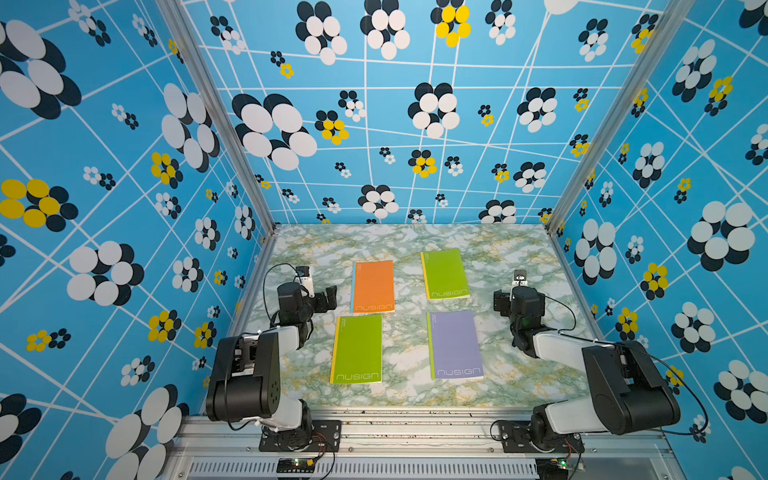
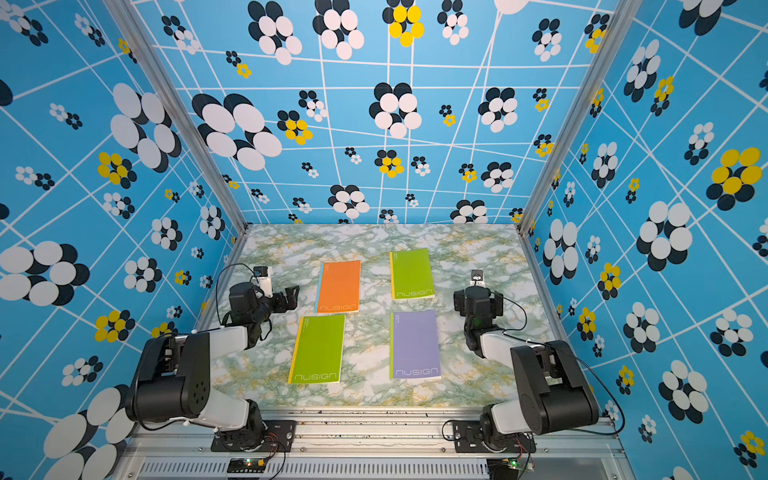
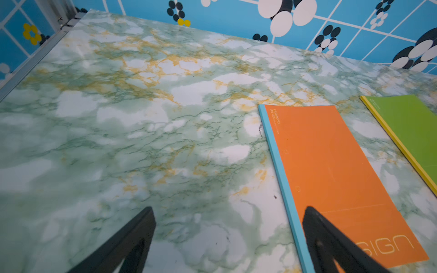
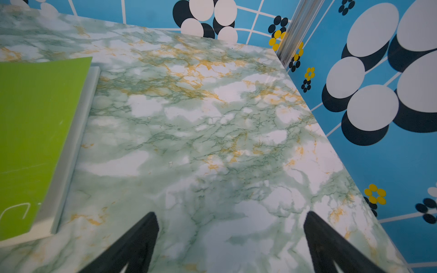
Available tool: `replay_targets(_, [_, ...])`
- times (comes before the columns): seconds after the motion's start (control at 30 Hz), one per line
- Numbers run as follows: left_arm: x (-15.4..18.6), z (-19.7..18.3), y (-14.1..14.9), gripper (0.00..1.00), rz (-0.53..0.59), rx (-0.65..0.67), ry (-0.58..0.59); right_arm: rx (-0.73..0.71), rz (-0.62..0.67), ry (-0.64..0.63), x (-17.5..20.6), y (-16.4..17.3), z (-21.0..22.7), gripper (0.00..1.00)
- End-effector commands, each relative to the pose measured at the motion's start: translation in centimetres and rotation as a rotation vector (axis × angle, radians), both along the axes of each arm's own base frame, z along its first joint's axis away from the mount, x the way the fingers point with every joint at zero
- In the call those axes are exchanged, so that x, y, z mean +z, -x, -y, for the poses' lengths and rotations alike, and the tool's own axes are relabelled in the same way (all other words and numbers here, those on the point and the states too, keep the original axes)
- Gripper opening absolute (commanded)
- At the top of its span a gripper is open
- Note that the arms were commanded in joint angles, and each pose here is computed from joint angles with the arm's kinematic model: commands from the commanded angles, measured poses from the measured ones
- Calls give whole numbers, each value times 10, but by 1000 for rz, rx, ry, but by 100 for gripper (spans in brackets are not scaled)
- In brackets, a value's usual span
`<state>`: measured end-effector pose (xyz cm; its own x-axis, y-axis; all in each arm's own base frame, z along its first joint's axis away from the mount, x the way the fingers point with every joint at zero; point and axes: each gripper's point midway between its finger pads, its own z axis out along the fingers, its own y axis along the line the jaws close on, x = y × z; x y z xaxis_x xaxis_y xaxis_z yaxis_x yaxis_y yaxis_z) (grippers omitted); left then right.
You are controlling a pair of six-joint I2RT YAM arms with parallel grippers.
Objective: Close the notebook
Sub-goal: Reset both arms
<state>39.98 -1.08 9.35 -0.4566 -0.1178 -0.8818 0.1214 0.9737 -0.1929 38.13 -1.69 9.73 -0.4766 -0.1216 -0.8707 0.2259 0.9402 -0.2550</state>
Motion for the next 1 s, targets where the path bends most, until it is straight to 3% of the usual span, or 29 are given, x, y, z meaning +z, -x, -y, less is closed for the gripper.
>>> replay_targets(0.0, [10,6,-7,100,78,-18,-89,45,56,-26,14,-13,-7,99])
replay_targets(0.13, [12,6,-5,100,101,-9,-97,122,165,-81,15,-5,-19,99])
replay_targets(0.27, [10,8,-6,99,93,-8,-112,59,258,-88,16,4,-6,99])
replay_targets(0.4, [10,7,-6,100,91,0,-119,124,261,-90,7,1,-16,98])
replay_targets(0.6, [3,2,6,100,154,66,-155,-35,233,-89,6,-2,8,99])
replay_targets(0.97, [3,0,1,100,146,75,-157,-30,235,-83,6,-2,8,99])
